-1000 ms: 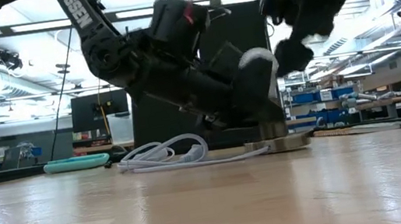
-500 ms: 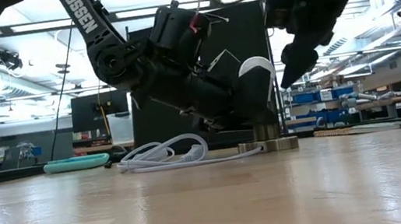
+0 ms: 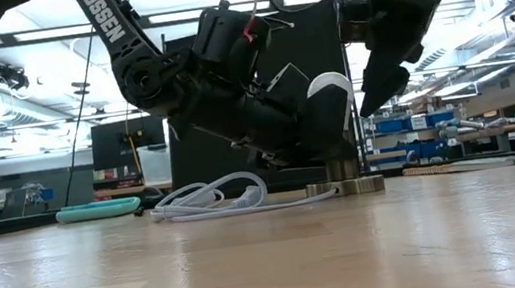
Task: Screw lightbulb
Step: Remove the white lightbulb from the desk lamp
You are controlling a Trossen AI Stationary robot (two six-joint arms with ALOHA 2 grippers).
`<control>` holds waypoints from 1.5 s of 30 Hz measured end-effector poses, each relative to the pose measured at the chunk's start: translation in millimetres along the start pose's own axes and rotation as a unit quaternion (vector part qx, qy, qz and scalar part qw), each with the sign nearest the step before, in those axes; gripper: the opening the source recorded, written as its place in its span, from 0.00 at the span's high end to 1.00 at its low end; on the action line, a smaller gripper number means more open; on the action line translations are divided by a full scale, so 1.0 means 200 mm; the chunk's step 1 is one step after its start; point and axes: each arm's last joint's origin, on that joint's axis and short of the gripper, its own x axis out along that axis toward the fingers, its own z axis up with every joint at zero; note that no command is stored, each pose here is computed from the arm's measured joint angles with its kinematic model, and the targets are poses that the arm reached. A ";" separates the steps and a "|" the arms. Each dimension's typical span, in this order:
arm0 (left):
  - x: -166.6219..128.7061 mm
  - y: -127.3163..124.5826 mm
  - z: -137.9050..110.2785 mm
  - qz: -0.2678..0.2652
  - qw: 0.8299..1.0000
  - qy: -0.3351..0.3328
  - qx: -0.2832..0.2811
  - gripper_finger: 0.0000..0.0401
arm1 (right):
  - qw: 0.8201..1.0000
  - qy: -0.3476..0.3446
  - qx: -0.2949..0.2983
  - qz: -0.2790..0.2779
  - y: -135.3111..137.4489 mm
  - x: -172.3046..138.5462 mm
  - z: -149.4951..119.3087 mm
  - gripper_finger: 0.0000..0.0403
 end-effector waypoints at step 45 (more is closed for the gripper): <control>-0.18 -0.03 0.11 -0.084 0.985 0.149 0.001 0.27 | 0.999 0.005 0.036 -0.001 0.02 -0.07 0.01 0.14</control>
